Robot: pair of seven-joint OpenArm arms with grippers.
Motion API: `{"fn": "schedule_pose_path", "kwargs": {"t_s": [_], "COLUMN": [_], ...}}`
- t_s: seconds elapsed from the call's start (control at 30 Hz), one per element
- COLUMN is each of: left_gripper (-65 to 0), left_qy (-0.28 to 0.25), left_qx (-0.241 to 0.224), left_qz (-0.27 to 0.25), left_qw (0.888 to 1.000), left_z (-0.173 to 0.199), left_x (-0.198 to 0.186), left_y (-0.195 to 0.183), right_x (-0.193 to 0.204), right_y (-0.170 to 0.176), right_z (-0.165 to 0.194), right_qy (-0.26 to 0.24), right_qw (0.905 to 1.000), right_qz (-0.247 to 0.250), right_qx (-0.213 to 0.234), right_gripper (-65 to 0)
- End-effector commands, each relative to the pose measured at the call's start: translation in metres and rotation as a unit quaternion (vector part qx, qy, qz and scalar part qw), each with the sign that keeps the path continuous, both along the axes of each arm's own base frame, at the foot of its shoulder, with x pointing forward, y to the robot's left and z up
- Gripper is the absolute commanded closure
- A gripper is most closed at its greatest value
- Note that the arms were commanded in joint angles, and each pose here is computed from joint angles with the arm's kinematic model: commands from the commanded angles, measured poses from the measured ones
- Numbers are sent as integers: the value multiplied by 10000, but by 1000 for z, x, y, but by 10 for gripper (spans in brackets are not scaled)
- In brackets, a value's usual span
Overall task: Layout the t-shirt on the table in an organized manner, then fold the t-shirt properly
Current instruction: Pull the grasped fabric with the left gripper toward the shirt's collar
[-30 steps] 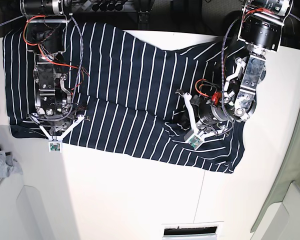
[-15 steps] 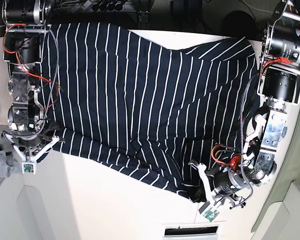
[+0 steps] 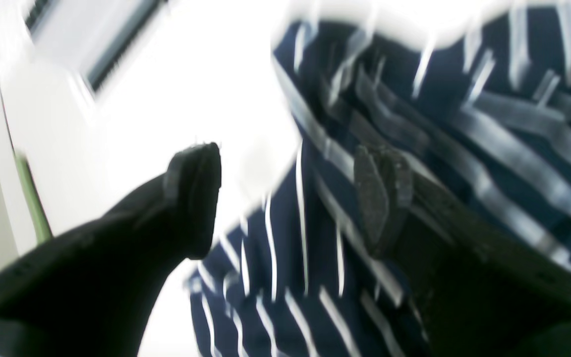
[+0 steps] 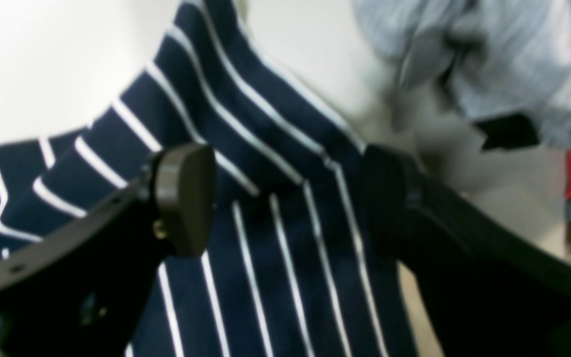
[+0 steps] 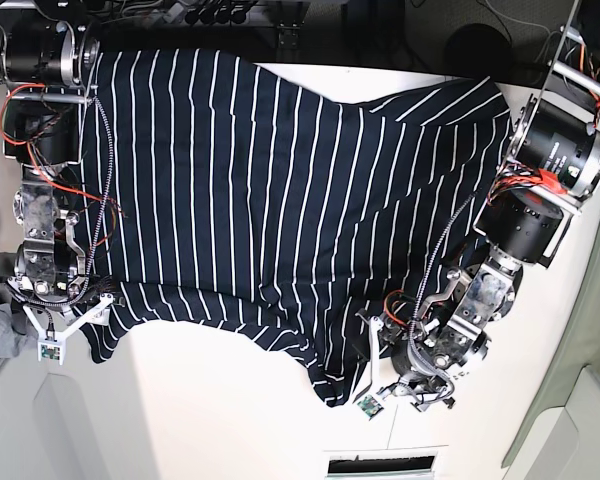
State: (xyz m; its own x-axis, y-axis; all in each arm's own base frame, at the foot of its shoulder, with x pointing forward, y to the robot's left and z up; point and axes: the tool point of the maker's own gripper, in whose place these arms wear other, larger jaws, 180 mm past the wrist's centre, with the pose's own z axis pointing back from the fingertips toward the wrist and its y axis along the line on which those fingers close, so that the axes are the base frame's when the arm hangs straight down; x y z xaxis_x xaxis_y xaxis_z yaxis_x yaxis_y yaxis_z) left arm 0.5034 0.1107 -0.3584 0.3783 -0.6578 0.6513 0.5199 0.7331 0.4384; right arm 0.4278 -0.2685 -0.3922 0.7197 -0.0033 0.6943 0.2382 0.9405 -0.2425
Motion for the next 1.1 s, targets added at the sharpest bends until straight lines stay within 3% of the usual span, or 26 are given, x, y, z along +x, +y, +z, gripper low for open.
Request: {"fn": "schedule_pose_path", "kwargs": {"t_s": [0.0,0.13,0.17,0.2,0.27,0.3,0.43,0.53,0.63,0.7,0.93,1.07], "left_gripper": [-407,-291,-264,-239,-207,-207,-205,-162,-110,-79,0,0], "left_qy": [-207,145,171,180,78,-41,-396,-183,128,327,1059,1506], "left_qx": [-53,-186,-160,-120,-45,-53,-125,-82,-55,-63,84,401], "left_qz": [52,-48,-130,-230,-305,-349,-662,-553,-406,-381,-273,137], "left_qw": [9998,9997,9996,9995,9995,9994,9969,9983,9991,9987,9940,9877], "left_z": [20,-2,-6,-10,-7,0,25,11,-8,-20,-65,-104], "left_x": [9,-36,-50,-65,-93,-107,-163,-189,-209,-223,-259,-263], "left_y": [5,12,13,15,21,21,11,19,30,31,46,78], "right_x": [7,-28,-38,-46,-58,-62,-64,-50,-32,-25,-24,-39], "right_y": [-6,-5,-5,-4,-2,-2,5,37,78,100,131,114], "right_z": [13,-24,-33,-41,-52,-54,-46,-27,-2,5,-36,-72], "right_qy": [-213,226,340,442,557,551,335,-40,-638,-749,-60,638], "right_qw": [9997,9997,9994,9989,9982,9981,9978,9939,9769,9633,9491,9491], "right_qz": [-23,5,12,65,186,215,517,1067,1788,2204,2776,2831], "right_qx": [-89,-90,-95,-124,-140,-168,-228,289,978,1335,1484,1224], "right_gripper": [-447,-437,-394,-301,-26,0,0,0,0,0,0,0]}}
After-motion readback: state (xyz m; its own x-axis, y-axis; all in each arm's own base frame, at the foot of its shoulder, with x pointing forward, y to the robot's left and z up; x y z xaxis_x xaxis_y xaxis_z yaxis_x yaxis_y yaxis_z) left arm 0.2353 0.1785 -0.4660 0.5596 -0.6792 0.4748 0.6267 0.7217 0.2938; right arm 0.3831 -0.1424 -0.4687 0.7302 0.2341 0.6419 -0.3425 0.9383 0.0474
